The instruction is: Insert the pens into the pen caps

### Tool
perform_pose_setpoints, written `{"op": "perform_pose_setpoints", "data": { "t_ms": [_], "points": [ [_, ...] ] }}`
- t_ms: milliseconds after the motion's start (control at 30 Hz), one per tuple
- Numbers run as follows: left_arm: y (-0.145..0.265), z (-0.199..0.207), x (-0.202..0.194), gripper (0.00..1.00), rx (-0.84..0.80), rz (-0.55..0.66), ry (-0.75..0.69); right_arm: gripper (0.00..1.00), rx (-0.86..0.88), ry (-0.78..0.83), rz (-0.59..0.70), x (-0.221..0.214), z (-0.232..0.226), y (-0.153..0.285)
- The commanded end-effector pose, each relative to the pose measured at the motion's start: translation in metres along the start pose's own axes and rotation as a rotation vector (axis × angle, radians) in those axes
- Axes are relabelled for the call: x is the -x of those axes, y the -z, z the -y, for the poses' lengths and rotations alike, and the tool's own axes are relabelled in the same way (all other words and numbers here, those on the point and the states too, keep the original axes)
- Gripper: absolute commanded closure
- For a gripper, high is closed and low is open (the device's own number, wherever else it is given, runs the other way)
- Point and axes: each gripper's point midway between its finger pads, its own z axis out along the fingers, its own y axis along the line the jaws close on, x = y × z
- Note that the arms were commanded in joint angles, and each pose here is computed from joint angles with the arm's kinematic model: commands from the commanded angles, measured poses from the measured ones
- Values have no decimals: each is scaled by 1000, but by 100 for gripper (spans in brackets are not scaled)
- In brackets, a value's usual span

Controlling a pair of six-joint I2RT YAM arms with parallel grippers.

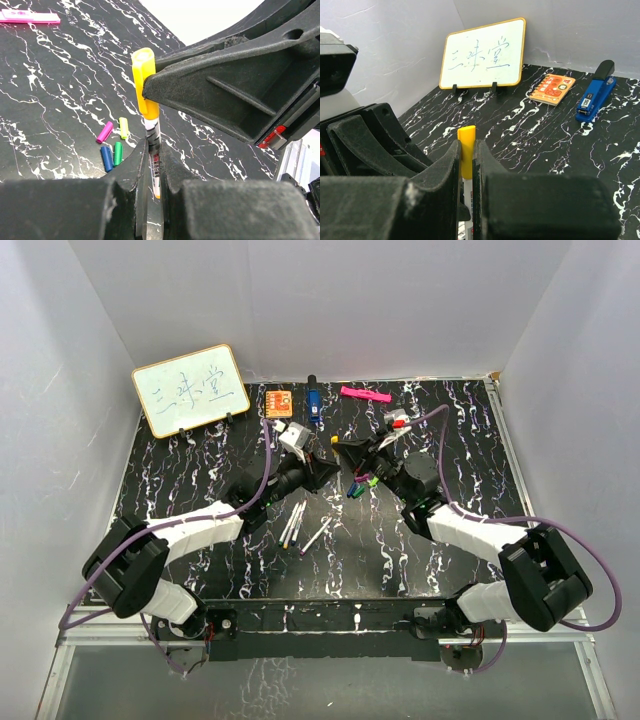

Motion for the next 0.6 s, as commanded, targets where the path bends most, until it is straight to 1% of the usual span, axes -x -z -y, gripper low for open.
{"op": "perform_pose_setpoints", "data": {
  "t_ms": [0, 200, 233, 267, 300, 400, 467, 500, 567],
  "points": [
    [20, 47, 120, 100, -116, 371, -87, 100, -40, -39, -244, -68, 9, 15],
    [10, 29, 80, 100, -53, 212, -11, 100, -40, -37, -191, -46, 5, 3],
    [9, 25, 72, 100, -37, 186, 5, 98, -41, -35, -179, -42, 5, 0],
    [9, 21, 65, 100, -22, 166, 19, 93, -40, -34, -164, -36, 4, -2],
    [9, 17, 57, 100, -4, 141, 32, 85, -42, -32, -150, -31, 4, -5],
    [9, 6, 34, 100, 44, 63, 60, 77, -53, -31, -83, -10, 3, -13],
    [10, 0, 20, 100, 71, 10, 77, 66, -61, -23, -24, 9, 2, -17],
    [9, -6, 7, 100, 91, -29, 88, 61, -69, -19, 3, 19, 1, -18],
    [10, -15, -11, 100, 130, -85, 105, 57, -89, -7, 57, 37, 2, -20]
  ]
}}
